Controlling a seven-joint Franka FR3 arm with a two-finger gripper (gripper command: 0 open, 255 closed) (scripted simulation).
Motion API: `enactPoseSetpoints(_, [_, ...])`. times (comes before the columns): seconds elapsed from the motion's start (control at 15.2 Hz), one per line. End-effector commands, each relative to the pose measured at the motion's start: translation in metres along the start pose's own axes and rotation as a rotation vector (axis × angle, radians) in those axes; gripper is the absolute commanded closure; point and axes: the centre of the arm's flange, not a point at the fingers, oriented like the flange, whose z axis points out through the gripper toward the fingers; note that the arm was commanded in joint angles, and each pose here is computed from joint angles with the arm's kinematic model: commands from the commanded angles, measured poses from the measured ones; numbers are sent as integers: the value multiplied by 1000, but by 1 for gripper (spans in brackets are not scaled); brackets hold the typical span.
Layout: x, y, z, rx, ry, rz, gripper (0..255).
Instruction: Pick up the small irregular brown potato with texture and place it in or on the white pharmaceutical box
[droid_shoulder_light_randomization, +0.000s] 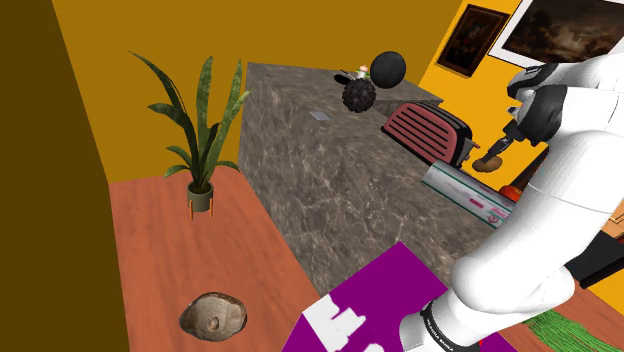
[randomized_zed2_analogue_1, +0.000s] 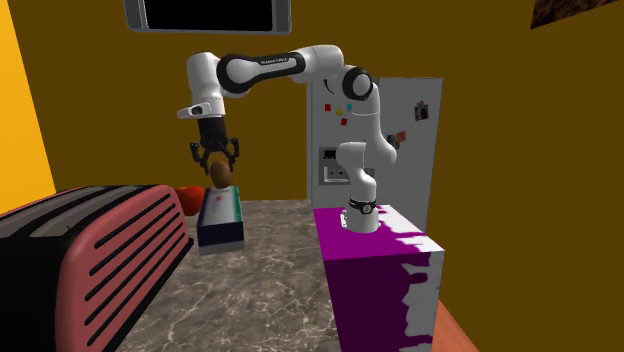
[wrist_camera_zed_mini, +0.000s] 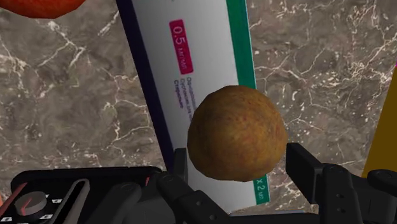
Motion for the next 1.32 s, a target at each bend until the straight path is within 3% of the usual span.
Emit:
enactPoseSetpoints(0.0, [-8,9,3,0,0,-2,255])
enactPoseSetpoints(0.79, [-15,16,68,0,0,-2,255])
enactPoseSetpoints(1.25, [-15,16,68,0,0,-2,255])
